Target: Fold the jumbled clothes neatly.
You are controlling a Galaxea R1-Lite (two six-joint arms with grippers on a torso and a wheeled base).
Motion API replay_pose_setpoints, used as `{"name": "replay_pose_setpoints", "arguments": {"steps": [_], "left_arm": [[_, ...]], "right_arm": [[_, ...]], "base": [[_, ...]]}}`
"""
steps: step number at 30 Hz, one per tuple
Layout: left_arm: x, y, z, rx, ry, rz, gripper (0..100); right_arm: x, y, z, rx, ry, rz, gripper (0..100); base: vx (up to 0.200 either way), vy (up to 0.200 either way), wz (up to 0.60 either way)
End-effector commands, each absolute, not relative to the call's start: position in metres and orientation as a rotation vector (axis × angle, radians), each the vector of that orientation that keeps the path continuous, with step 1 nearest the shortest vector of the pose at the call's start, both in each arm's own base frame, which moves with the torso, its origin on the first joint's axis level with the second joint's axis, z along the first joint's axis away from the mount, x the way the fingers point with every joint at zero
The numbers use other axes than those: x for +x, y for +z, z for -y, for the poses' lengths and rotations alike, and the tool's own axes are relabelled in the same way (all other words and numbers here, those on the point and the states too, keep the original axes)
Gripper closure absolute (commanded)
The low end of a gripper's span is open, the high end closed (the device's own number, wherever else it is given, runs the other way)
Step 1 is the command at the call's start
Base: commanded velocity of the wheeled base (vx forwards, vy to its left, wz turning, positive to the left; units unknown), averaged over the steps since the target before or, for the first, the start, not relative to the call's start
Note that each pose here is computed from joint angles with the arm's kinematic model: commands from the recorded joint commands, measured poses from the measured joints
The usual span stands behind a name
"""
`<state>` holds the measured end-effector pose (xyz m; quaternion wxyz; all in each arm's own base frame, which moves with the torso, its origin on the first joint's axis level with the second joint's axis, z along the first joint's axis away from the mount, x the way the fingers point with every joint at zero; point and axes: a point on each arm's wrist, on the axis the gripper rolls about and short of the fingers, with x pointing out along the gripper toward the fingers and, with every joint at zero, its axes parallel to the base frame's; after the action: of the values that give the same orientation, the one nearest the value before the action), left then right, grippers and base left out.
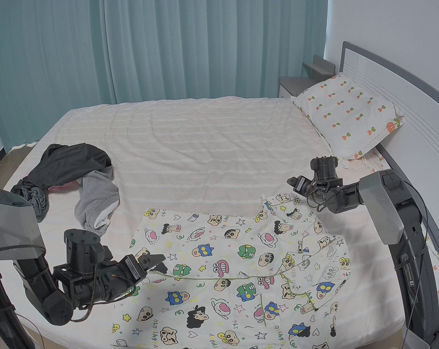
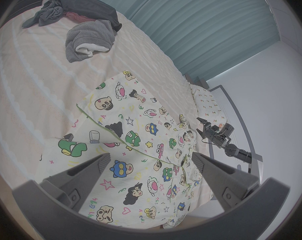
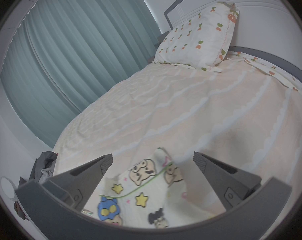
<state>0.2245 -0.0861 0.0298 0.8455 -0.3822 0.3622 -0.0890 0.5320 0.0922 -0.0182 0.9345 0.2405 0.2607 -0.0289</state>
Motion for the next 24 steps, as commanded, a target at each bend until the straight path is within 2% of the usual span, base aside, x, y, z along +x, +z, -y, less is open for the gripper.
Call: {"name": "replay_pose_setpoints", "arguments": {"steps": [1,15,16,24], "left_arm": [[0.225,0.028,0.086,-0.805,-0.184,-0.771,0],[0.225,0.028,0.087,-0.806,-0.187,-0.771,0],[0.225,0.028,0.087,-0.807,-0.188,-0.772,0],[0.225,0.028,0.087,-0.806,-0.187,-0.773,0]], "right_arm": [[0.532,-0.026,-0.086,0.491,-0.064,-0.564,0],[0.534,-0.055,-0.092,0.483,-0.042,-0.634,0],[0.534,-0.055,-0.092,0.482,-0.043,-0.643,100],[0.535,-0.053,-0.093,0.483,-0.04,-0.632,100]], "base": [[0.0,0.0,0.0],[0.0,0.0,0.0],[0.0,0.0,0.0],[0.0,0.0,0.0]]}}
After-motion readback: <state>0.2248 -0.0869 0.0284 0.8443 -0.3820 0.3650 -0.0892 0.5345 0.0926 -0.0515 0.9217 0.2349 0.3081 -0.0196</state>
